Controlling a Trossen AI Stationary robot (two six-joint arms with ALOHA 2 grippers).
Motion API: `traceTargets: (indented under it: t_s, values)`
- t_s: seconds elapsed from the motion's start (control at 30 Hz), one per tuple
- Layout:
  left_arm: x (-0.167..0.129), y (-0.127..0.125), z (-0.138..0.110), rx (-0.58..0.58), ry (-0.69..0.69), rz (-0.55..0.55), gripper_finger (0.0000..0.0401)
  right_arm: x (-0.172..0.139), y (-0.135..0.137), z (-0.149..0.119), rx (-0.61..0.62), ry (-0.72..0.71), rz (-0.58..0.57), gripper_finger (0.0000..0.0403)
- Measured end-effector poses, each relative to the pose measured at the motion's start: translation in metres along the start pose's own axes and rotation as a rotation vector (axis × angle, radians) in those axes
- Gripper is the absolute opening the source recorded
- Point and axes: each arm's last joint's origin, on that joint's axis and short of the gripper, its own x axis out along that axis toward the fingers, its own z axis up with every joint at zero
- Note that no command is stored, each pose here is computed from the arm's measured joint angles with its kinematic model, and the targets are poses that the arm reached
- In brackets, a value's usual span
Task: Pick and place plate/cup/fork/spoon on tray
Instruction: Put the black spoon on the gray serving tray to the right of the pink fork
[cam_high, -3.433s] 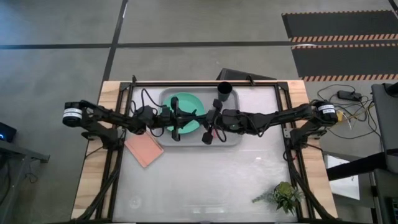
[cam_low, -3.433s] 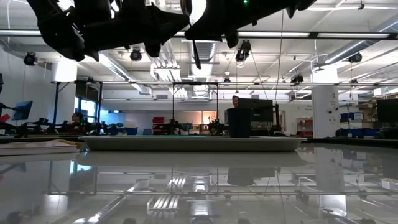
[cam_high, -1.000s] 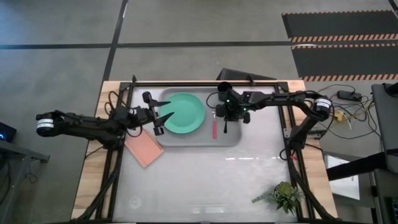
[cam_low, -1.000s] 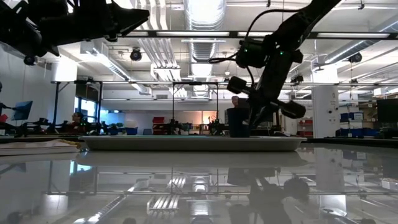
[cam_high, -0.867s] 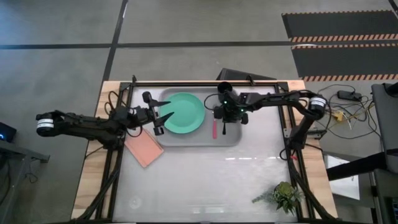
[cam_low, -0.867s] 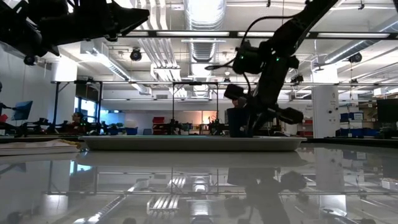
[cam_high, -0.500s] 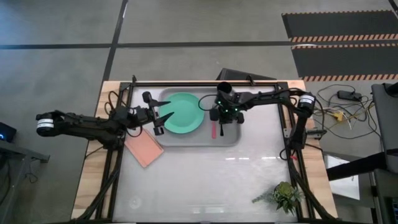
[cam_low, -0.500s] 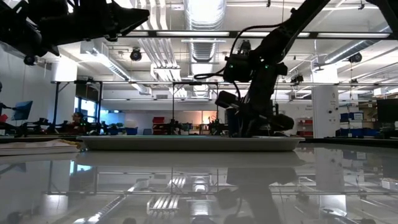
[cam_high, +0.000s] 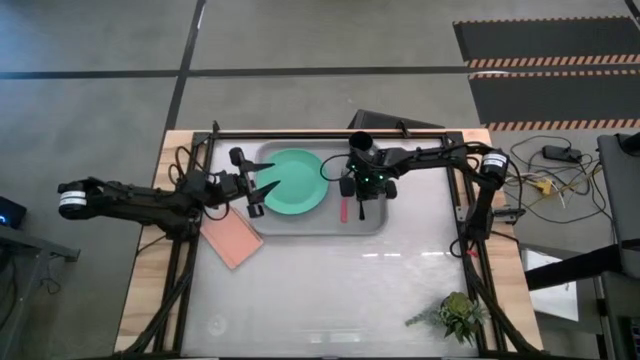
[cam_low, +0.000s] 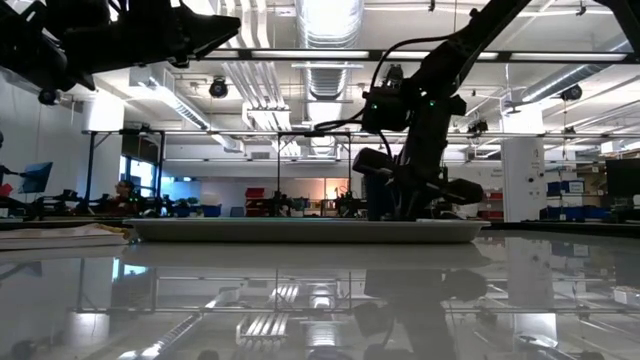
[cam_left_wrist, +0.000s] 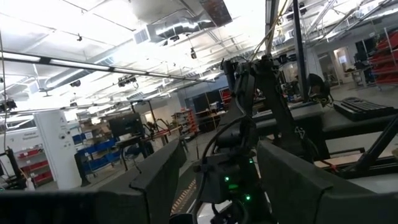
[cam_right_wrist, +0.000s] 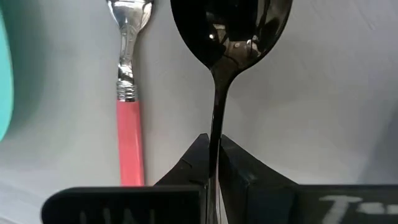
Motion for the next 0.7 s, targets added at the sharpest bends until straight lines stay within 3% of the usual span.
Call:
traceTargets:
  t_s: [0.47,0.7]
  values:
    - [0.0000,0.0000,0.0001,0.000,0.000,0.000,0.0196,0.0024,-0.0048,-0.0012,-0.014,-0.009,-0.030,0.0011]
    - [-0.0001,-0.0001,0.0000,0.000,0.000,0.000,0.0196,0.0025,-0.0051,-0.0013,-0.008,-0.009,-0.033,0.0035]
